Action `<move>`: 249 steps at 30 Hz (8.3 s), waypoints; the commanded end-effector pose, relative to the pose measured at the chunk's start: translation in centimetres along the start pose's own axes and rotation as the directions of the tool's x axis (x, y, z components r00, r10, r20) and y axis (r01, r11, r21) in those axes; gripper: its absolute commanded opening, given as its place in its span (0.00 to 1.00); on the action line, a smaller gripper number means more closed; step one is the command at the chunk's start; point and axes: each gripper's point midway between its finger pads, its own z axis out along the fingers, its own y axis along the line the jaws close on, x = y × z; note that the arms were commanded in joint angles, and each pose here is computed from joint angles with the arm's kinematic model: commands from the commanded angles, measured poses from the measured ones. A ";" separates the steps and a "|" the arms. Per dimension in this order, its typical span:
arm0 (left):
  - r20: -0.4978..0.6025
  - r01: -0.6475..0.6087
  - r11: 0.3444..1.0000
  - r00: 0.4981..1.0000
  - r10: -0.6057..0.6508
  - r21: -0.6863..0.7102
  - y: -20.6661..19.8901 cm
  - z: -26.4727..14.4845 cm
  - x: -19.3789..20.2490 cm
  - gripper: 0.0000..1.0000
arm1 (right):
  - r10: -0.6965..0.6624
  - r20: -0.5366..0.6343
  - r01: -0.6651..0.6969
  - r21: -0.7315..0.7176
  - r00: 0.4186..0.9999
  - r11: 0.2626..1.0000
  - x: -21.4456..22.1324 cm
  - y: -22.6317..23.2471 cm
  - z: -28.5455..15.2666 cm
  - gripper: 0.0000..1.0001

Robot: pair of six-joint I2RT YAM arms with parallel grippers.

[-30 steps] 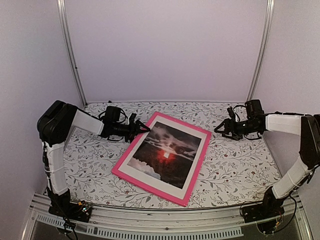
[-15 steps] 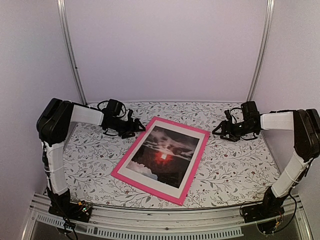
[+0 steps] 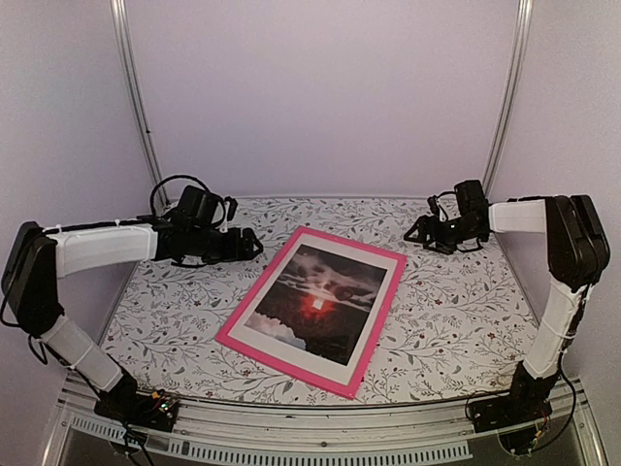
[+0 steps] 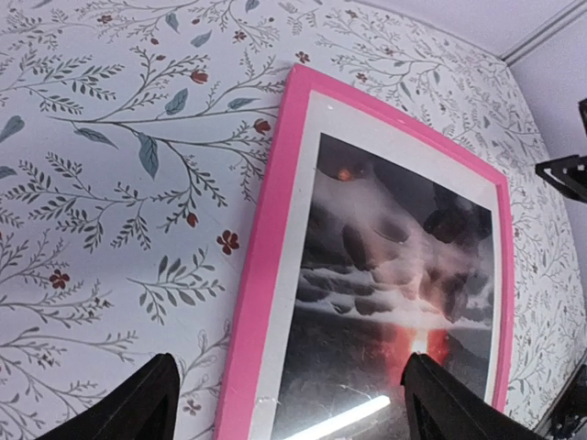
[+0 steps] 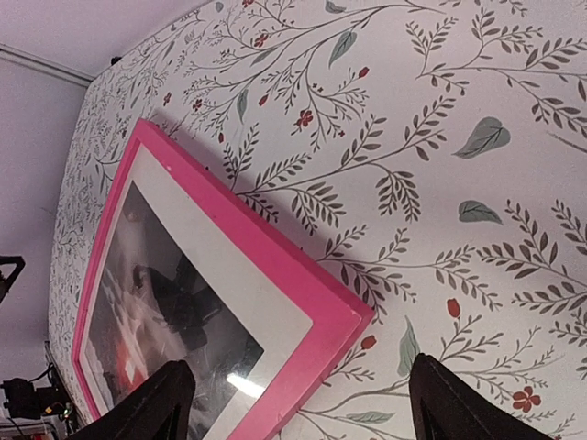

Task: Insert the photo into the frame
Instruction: Place the photo frame at the center of the board, then rotate the photo frame at the center of the board, then reset both arms

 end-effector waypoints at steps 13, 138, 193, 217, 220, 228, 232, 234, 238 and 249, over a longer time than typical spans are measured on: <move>-0.162 0.097 0.992 0.981 -0.108 -0.079 0.2 -7.0 17.2 1.00 | -0.100 -0.089 0.107 0.077 0.991 0.991 -1.4 -1.0 7.3 0.95; -0.140 -0.006 1.000 0.990 0.002 -0.028 -0.2 6.6 10.3 1.00 | -0.186 -0.164 0.173 -0.089 0.969 0.981 13.6 6.1 3.6 0.88; 0.413 0.002 0.885 0.885 0.215 -0.465 6.2 -14.6 -4.2 1.00 | -0.324 0.165 0.235 0.406 0.931 0.883 2.7 5.2 -10.1 0.99; 0.569 -0.050 0.974 0.805 0.170 -0.219 4.7 -18.0 -2.1 1.00 | -0.362 0.482 0.182 0.379 0.798 0.907 1.7 7.2 -19.8 0.99; 0.605 -0.045 0.979 0.780 0.159 -0.199 4.6 -19.1 -2.1 1.00 | -0.365 0.479 0.187 0.379 0.798 0.906 1.9 7.0 -19.6 0.99; 0.620 -0.039 0.980 0.770 0.153 -0.193 4.7 -19.6 -1.9 1.00 | -0.366 0.470 0.192 0.377 0.803 0.906 2.1 6.8 -19.0 0.99; 0.606 -0.047 0.980 0.780 0.157 -0.192 4.6 -19.1 -1.8 1.00 | -0.379 0.488 0.207 0.370 0.786 0.906 2.2 7.1 -19.5 0.99; 0.607 -0.046 0.981 0.780 0.153 -0.188 4.5 -19.2 -1.9 1.00 | -0.379 0.491 0.200 0.379 0.784 0.904 2.2 7.0 -19.8 0.99; 0.612 -0.051 0.981 0.776 0.156 -0.185 4.4 -19.3 -2.0 1.00 | -0.381 0.494 0.200 0.379 0.782 0.903 2.3 7.0 -19.9 0.99; 0.606 -0.055 0.984 0.782 0.149 -0.170 4.3 -19.1 -1.6 1.00 | -0.376 0.497 0.189 0.386 0.782 0.903 2.2 6.9 -20.0 0.99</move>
